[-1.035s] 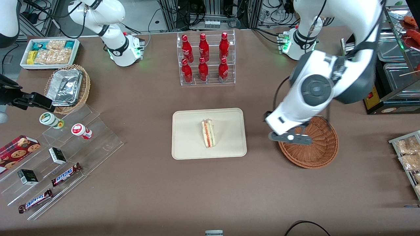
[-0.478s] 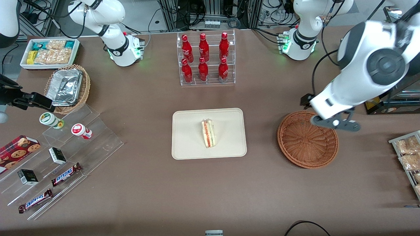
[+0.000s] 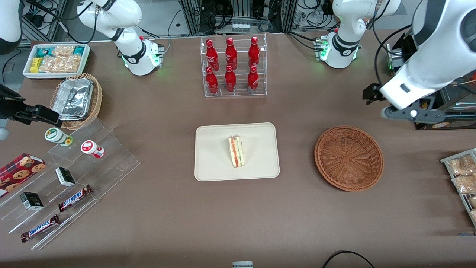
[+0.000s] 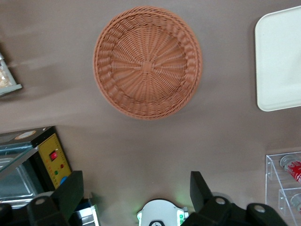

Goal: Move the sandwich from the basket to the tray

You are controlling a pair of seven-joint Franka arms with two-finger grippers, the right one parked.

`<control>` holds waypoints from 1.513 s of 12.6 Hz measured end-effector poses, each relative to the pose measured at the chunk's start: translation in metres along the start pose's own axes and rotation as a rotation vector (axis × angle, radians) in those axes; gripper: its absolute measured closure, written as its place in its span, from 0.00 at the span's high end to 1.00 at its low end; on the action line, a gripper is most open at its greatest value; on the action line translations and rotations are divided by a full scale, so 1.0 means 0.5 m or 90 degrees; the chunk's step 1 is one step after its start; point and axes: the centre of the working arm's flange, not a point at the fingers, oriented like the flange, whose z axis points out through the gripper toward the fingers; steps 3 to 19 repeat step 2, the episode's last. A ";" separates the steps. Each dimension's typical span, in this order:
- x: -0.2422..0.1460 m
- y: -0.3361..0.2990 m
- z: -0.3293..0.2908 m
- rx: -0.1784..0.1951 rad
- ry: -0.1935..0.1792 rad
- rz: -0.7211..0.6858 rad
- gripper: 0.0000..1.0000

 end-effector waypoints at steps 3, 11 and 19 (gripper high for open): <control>-0.030 -0.046 -0.019 -0.003 0.001 -0.001 1.00; -0.030 -0.046 -0.019 -0.003 0.001 -0.001 1.00; -0.030 -0.046 -0.019 -0.003 0.001 -0.001 1.00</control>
